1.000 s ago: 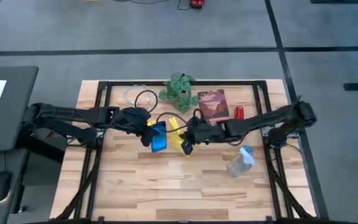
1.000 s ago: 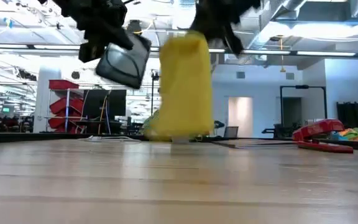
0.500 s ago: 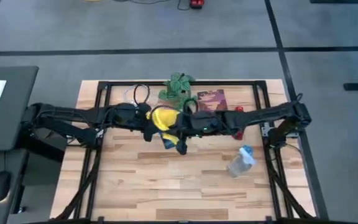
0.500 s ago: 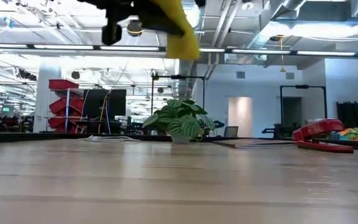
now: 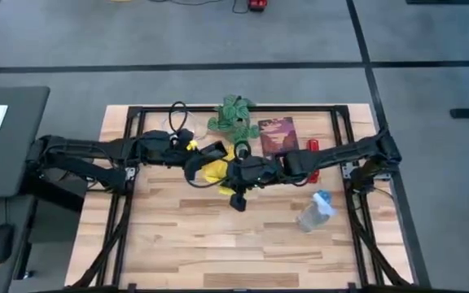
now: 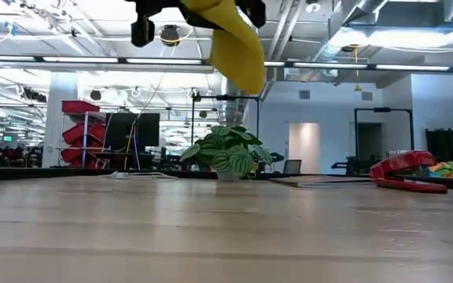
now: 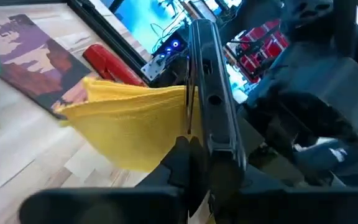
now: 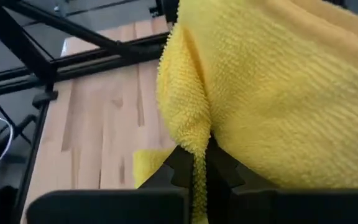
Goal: Apply microfiber cloth
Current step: Wipe the front of the cellphone with the yellow microfiber cloth
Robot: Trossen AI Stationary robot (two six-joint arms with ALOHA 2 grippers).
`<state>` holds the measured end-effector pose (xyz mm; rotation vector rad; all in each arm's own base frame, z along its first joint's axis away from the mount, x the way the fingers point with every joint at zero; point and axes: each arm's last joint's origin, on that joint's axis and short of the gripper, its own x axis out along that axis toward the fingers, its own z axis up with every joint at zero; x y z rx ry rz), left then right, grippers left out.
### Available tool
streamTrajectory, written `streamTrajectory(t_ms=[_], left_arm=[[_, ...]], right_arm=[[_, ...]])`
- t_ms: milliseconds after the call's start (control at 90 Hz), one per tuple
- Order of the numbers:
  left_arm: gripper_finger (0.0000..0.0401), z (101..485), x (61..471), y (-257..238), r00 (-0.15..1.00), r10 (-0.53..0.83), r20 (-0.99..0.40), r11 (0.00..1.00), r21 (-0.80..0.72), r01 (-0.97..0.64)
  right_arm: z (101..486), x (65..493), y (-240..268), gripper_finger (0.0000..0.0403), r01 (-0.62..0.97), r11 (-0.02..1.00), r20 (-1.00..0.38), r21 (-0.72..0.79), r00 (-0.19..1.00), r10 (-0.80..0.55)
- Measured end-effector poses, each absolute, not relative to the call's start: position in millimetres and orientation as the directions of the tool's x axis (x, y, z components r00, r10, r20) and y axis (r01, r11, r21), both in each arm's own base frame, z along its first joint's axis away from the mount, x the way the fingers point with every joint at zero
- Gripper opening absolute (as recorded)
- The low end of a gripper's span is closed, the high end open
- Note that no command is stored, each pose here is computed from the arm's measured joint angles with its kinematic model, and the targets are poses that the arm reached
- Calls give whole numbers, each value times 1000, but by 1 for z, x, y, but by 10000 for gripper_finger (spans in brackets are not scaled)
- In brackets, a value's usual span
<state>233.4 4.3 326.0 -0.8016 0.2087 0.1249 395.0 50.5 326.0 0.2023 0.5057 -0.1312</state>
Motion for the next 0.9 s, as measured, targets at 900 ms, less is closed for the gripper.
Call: streamTrajectory(t_ms=[900], left_arm=[[11,329,217,-3,960,-31,-278,746,-645,-163]], right_arm=[[361,398,49,0,220,955,-257,200,952,-165]])
